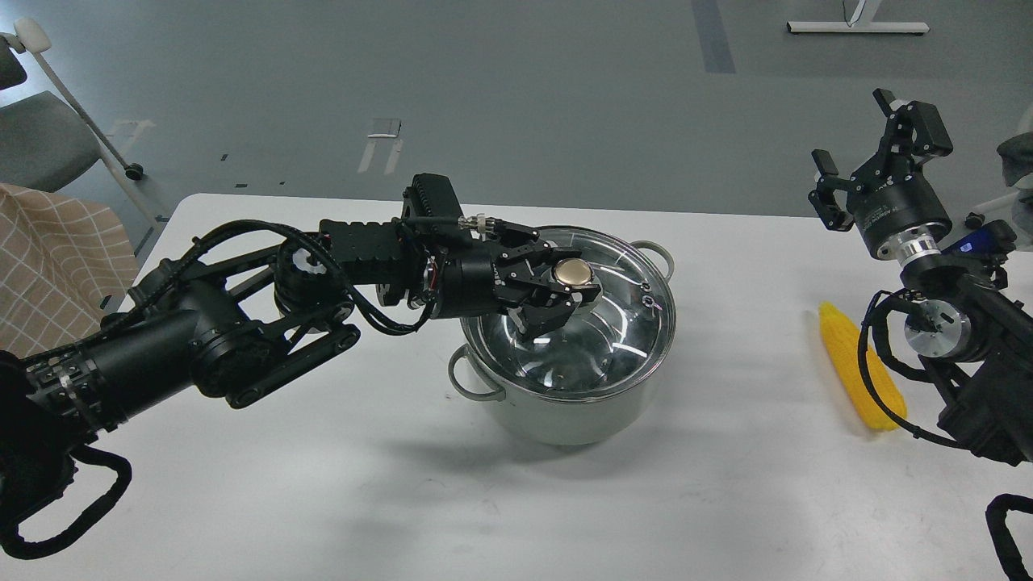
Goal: Open pot and put corn in
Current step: 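Lift the glass lid off the pot with the left gripper, then lower the lid onto the table beside the pot and release it, then raise the left gripper away from the lid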
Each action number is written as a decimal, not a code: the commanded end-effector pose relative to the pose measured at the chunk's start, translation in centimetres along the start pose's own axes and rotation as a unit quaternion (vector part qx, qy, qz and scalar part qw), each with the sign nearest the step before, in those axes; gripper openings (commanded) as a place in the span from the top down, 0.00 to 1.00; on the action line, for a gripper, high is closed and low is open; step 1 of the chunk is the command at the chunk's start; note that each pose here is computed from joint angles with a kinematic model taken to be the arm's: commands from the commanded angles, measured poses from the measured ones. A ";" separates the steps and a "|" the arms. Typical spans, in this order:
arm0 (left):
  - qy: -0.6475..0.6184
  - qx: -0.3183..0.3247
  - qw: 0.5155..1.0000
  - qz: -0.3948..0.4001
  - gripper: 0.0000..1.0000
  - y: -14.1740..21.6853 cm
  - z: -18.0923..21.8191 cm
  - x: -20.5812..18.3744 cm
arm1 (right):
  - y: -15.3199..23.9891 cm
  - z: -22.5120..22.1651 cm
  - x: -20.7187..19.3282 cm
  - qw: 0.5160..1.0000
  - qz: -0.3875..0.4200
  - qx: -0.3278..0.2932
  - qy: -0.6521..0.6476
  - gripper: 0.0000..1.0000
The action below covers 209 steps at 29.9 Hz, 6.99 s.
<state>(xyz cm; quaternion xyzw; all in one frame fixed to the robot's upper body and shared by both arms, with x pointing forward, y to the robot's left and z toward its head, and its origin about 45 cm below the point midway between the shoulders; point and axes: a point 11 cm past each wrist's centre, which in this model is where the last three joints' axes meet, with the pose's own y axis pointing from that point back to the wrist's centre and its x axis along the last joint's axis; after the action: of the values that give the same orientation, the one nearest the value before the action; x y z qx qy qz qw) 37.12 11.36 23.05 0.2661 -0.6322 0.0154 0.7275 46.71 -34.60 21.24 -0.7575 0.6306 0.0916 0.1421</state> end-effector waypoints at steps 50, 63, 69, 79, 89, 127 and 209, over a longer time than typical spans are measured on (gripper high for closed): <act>0.052 0.269 0.962 -0.019 0.56 26.5 -7.1 -15.1 | 1.5 1.8 0.3 1.000 -0.001 -0.020 -0.002 0.00; 0.059 0.298 0.953 -0.006 0.56 26.3 -7.3 -18.4 | 1.7 2.0 0.4 1.000 0.000 -0.022 -0.001 0.00; 0.071 0.296 0.952 -0.012 0.54 26.2 -6.6 -19.6 | 1.7 2.0 0.5 1.000 0.000 -0.023 -0.001 0.00; 0.075 0.314 0.946 -0.018 0.53 27.1 -6.4 -21.2 | 1.8 2.0 0.6 1.000 0.001 -0.023 0.000 0.00; 0.084 0.314 0.945 -0.023 0.43 26.6 -6.1 -22.2 | 1.8 2.0 0.5 1.000 -0.002 -0.025 0.006 0.00; 0.082 0.316 0.945 -0.019 0.02 26.7 -6.0 -22.1 | 1.8 2.2 0.4 1.000 -0.003 -0.027 0.005 0.00; 0.568 0.067 0.710 0.411 0.02 21.7 -15.3 6.6 | 3.1 -7.6 0.3 0.878 -0.192 -0.112 0.425 0.00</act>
<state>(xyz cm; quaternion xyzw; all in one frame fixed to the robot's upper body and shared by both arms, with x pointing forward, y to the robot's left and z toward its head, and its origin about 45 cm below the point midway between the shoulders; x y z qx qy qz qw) 44.51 34.71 36.61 -0.0274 -0.1477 0.5065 0.8490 44.25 -37.02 27.56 -0.8447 0.5039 -0.1349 -0.1194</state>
